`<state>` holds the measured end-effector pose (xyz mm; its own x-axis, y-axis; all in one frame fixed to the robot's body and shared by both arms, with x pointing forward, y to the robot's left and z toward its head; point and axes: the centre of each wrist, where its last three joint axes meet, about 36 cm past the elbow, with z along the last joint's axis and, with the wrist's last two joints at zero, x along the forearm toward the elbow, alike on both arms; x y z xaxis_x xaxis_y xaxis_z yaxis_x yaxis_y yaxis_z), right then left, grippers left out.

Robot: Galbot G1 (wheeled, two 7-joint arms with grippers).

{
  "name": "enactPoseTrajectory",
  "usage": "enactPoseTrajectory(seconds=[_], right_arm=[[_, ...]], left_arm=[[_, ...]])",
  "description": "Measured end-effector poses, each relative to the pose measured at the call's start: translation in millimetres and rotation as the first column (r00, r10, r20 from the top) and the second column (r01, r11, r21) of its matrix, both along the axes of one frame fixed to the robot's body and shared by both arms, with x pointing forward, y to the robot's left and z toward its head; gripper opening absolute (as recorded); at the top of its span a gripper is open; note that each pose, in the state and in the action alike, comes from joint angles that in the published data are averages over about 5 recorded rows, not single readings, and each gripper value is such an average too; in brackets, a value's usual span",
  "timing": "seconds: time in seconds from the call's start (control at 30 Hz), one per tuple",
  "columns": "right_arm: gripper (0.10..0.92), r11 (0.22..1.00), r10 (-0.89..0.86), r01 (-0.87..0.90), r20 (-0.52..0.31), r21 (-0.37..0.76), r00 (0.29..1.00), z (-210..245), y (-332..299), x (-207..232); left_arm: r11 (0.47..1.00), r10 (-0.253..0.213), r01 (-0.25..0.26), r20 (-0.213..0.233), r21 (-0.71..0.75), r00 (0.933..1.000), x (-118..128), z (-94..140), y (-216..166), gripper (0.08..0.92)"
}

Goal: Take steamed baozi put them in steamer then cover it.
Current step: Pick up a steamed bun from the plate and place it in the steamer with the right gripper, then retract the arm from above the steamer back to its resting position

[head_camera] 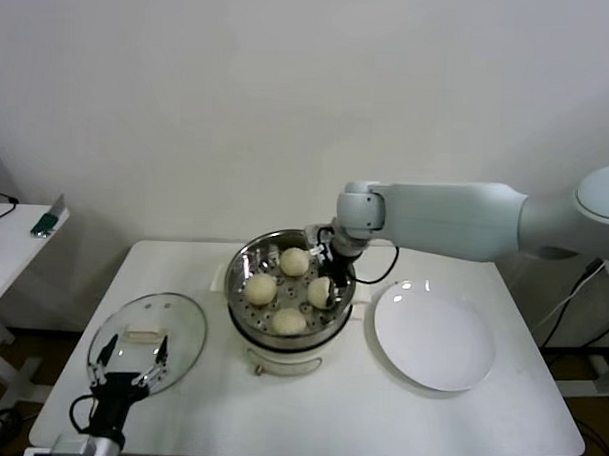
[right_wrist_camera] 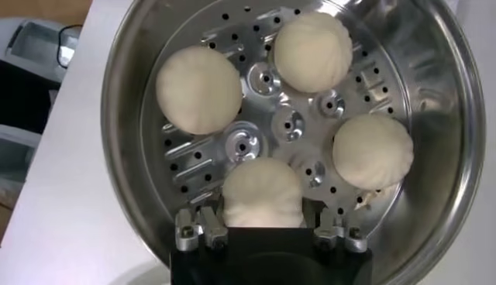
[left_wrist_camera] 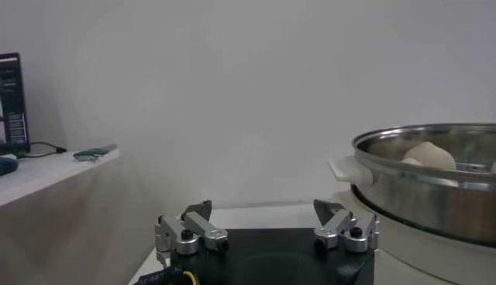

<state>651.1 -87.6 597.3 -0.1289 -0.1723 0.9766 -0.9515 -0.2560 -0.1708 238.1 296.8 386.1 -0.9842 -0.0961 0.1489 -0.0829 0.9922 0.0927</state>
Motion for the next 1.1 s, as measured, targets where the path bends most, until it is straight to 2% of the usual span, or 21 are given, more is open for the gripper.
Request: enactPoseTrajectory(seconds=[0.17,0.43,0.57,0.67,0.77,0.87,1.1], right_arm=[[0.81,1.0,-0.004,0.003,0.006,0.027,1.0,7.6,-1.4,5.1],[0.823,0.995,-0.008,0.008,-0.003,0.098,1.0,52.3,-20.7,20.0],[0.823,0.979,-0.058,0.055,0.014,0.195,0.998,75.3,-43.9,26.7],[0.823,0.945,-0.13,0.107,0.055,0.309,0.99,82.7,-64.4,29.1],[0.823,0.879,-0.231,0.16,0.107,0.448,0.967,81.8,-86.9,29.0],[0.823,0.78,-0.359,0.212,0.144,0.589,0.922,75.8,-113.9,25.7],[0.823,0.505,-0.648,0.29,0.135,0.813,0.75,33.3,-191.6,-2.3]], left_arm=[[1.0,0.002,-0.002,0.0,0.003,1.0,-0.3,0.8,1.0,0.823],[1.0,0.0,0.0,0.001,0.011,1.0,-1.5,3.5,2.6,0.823],[1.0,-0.001,0.001,0.002,0.013,1.0,-2.1,4.1,2.9,0.823],[1.0,-0.003,0.003,0.007,0.013,1.0,-2.0,3.9,1.7,0.823],[1.0,-0.006,0.006,0.01,0.016,0.9999,-1.0,2.7,0.5,0.823],[1.0,-0.008,0.008,0.01,0.021,0.9999,0.8,1.2,0.1,0.823],[0.999,-0.01,0.009,0.017,0.045,0.9998,6.1,-0.8,2.3,0.823]])
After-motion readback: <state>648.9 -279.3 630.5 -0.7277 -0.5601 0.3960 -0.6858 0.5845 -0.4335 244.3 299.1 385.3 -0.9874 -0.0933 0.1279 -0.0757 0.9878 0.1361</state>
